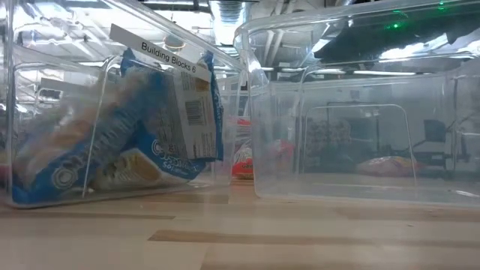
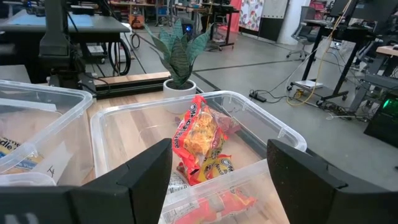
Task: Sort Maruchan noodles
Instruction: Put the red noodle pack into the bottom right transparent bin
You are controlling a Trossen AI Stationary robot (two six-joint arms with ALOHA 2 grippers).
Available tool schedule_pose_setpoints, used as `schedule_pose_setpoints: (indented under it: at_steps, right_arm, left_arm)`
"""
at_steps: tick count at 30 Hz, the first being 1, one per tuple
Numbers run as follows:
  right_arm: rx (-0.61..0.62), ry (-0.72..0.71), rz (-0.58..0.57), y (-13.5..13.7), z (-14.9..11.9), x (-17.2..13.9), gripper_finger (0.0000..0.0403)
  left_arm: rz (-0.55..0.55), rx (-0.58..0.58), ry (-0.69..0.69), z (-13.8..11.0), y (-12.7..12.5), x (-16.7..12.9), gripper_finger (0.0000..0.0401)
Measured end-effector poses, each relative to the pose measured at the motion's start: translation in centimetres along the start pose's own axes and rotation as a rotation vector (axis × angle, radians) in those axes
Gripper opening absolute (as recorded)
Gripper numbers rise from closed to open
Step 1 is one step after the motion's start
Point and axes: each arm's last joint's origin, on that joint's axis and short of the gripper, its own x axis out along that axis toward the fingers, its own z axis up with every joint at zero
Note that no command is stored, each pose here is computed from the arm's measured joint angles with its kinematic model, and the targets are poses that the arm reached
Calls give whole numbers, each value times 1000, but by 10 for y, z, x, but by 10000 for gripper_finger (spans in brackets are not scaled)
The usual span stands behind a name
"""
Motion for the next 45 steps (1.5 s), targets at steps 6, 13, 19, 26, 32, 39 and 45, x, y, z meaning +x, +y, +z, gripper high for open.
schedule_pose_setpoints:
  at_steps: [6, 13, 19, 26, 32, 39, 45]
  right_arm:
    - [-1, 2, 0, 0, 0, 0, 283]
    - [-1, 1, 0, 0, 0, 0, 283]
    - [7, -1, 0, 0, 0, 0, 283]
    - [81, -22, -90, -3, 2, 0, 283]
    - [274, 12, -643, -32, 5, 0, 283]
    - [413, 301, -960, -90, -32, 16, 283]
    - [466, 548, -1160, -124, -80, 32, 283]
  left_arm:
    - [63, -13, 55, 3, 15, 4, 20]
    - [152, -52, -120, -4, 32, -36, 31]
    - [193, -39, -450, -52, 35, -22, 22]
    - [234, -77, -774, -117, 43, 14, 11]
    - [264, -125, -866, -133, 51, 8, 11]
    - [255, -157, -909, -135, 53, 0, 11]
    - [254, -151, -880, -136, 52, 2, 11]
